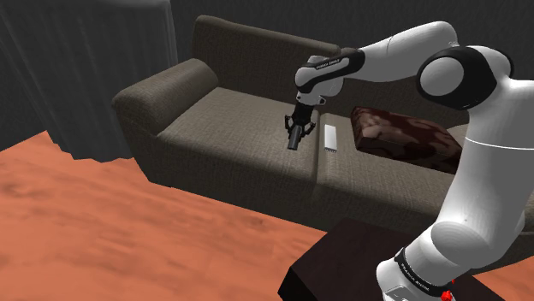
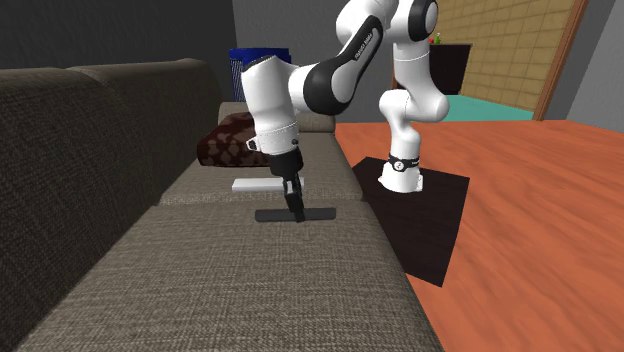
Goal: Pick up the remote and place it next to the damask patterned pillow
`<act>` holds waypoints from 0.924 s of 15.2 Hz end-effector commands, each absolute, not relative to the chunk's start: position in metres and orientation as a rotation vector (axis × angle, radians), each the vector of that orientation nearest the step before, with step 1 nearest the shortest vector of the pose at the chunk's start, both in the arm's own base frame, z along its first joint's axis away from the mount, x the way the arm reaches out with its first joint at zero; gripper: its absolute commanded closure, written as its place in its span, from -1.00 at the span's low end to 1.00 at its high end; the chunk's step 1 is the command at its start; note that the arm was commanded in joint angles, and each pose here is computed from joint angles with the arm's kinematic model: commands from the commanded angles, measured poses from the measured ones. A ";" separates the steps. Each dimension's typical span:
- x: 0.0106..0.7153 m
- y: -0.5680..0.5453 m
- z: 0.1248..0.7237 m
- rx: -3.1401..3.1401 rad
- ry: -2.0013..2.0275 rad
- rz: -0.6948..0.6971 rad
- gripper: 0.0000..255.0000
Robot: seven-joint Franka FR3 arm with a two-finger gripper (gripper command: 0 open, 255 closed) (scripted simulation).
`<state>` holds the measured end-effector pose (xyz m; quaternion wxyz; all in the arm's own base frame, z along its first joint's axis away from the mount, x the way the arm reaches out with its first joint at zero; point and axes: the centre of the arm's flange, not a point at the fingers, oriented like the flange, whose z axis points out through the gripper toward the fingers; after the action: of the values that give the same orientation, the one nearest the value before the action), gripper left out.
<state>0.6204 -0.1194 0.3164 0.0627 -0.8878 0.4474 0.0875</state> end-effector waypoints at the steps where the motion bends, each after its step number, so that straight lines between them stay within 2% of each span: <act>1: 0.621 -0.119 0.324 -2.683 1.351 0.268 1.00; 14: 0.621 -0.119 0.393 -2.683 1.351 0.268 1.00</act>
<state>0.6209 -0.1165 0.3875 0.0627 -0.8879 0.4470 0.0886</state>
